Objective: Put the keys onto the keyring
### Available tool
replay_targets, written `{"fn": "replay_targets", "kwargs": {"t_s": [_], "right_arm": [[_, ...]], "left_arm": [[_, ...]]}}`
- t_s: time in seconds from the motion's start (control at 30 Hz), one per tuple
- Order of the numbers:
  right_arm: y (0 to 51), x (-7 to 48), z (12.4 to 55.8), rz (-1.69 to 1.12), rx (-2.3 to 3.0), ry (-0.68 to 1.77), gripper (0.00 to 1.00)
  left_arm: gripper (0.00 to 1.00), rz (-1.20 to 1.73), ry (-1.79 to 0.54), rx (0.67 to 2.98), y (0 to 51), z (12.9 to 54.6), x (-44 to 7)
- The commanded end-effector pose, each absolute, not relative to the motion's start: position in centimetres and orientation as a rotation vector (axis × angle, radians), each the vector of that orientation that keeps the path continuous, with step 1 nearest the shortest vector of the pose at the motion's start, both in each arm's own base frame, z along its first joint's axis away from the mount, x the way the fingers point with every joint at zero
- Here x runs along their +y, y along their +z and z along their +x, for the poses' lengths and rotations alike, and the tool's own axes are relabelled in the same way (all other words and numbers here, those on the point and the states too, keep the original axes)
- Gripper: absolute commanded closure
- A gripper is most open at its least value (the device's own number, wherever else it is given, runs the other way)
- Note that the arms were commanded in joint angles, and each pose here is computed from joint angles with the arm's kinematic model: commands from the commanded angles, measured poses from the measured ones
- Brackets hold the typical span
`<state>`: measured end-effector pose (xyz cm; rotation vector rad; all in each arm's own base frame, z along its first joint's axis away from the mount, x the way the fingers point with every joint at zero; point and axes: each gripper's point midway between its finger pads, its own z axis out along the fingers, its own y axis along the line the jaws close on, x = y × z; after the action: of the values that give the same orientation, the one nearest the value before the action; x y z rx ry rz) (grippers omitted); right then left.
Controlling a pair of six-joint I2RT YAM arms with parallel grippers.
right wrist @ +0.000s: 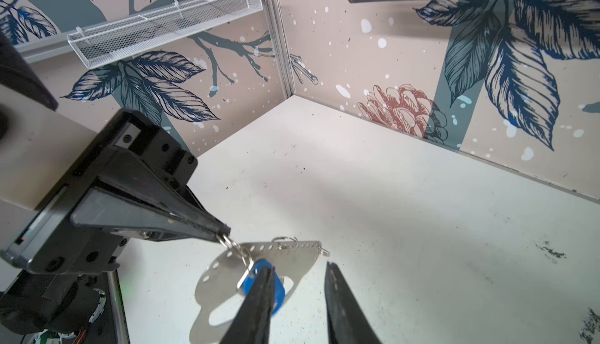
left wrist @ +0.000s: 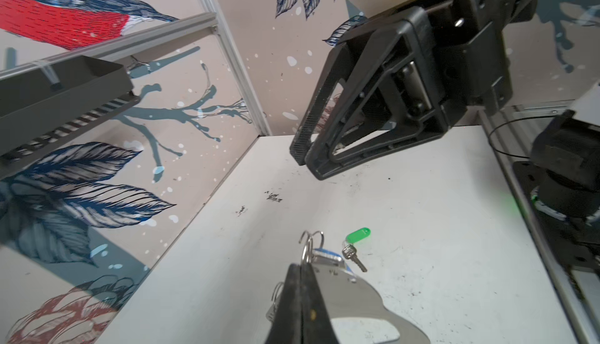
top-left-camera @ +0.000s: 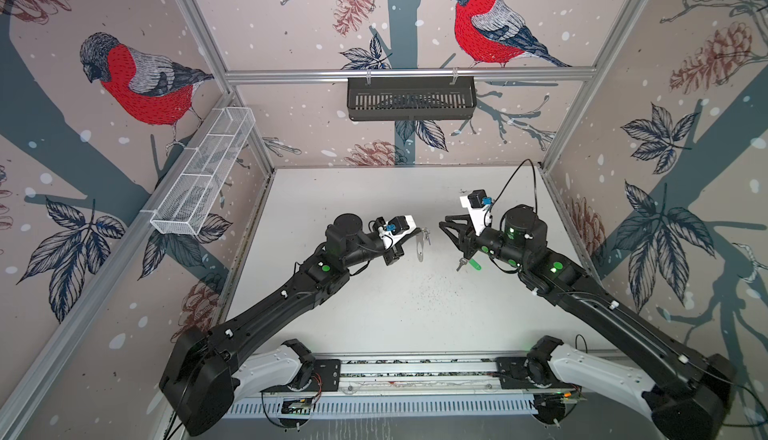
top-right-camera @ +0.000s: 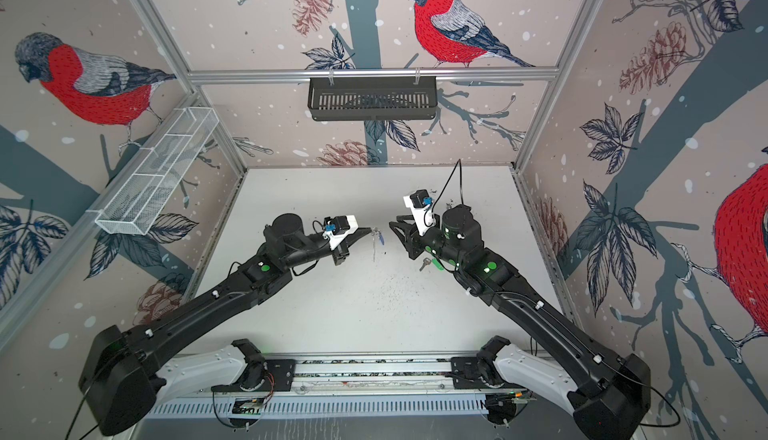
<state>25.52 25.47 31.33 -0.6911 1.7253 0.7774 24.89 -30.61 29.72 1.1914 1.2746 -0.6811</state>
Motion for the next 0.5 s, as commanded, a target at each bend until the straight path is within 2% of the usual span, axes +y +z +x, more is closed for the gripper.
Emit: {"fn": "replay_targets", "kwargs": {"t_s": [0.0, 0.23, 0.47], "right_arm": [[33.4, 25.8, 25.4, -0.700, 1.626, 0.794, 0.72], [34.4, 26.7, 24.3, -0.794, 1.562, 0.824, 0.74], [33.1, 27.1, 23.6, -0.828, 1.582, 0.819, 0.64]], "left_arm": [[1.00, 1.291, -0.851, 1.266, 29.6, 23.2, -31.4], [1.00, 1.330, -0.941, 1.273, 29.9, 23.6, -31.8], [1.00, 1.309, -0.965, 1.254, 30.2, 23.6, -31.7]]}}
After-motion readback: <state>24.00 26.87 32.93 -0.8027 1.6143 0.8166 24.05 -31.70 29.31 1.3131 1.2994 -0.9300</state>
